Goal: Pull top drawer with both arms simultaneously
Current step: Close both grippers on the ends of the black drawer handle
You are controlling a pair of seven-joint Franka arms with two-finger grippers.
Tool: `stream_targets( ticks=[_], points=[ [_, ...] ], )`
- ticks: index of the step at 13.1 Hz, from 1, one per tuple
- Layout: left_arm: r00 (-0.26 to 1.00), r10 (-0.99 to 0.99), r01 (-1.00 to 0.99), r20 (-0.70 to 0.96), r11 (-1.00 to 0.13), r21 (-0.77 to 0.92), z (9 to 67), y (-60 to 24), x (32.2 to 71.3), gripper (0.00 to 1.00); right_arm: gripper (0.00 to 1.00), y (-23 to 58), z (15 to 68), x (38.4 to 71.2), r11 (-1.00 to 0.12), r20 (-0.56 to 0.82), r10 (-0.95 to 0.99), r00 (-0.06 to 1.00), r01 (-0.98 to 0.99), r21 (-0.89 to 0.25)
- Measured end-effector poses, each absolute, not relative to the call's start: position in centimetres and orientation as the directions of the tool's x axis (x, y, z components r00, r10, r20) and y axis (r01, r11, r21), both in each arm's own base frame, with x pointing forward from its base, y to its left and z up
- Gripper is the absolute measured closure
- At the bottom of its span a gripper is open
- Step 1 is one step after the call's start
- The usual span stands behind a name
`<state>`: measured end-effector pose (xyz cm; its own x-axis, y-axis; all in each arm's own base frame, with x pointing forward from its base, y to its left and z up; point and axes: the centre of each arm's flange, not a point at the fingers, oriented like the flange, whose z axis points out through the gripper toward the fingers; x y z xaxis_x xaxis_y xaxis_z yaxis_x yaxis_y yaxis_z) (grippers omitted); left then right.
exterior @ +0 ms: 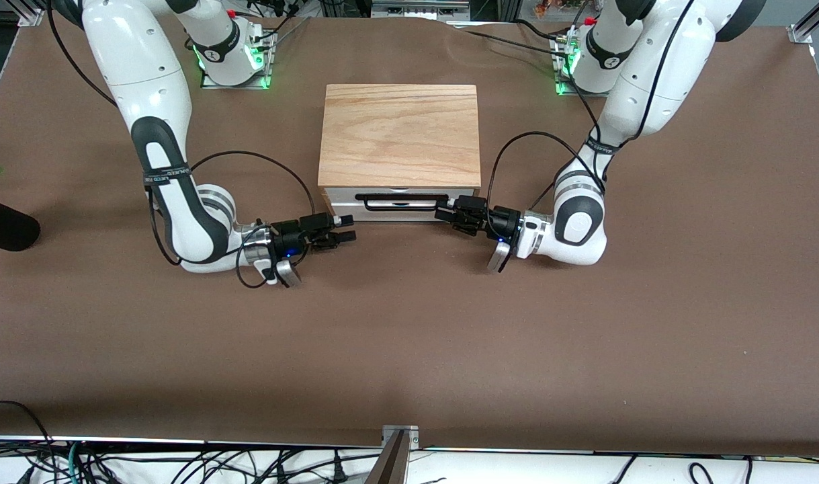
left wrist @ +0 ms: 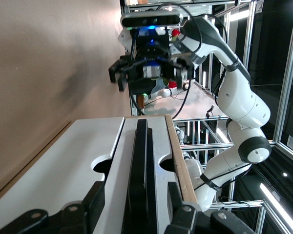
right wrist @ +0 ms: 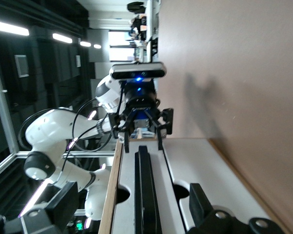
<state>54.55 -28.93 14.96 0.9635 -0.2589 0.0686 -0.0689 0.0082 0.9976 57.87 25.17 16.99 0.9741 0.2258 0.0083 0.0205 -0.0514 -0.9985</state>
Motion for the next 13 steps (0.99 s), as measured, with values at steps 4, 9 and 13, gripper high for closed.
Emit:
stream_targets(
  ticks=[4,9,13],
  points=[
    [0.962,-0.265,-0.067,0.067,0.010,0.998,14.9,-29.5,54.3,0.73,0.02,26.6,15.7,55.6,-0.023,-0.008,0.245,0.969,-0.002,-1.000],
    [0.963,-0.264,-0.044,0.045,0.010,0.999,15.1,-29.6,54.3,0.82,0.38,27.2,15.2,54.6,-0.008,0.001,0.246,0.969,0.003,-1.000],
    [0.963,-0.264,-0.044,0.045,0.010,0.999,15.1,-29.5,54.3,0.82,0.83,27.2,15.1,54.5,-0.002,0.017,0.243,0.970,0.019,-1.000]
  ],
)
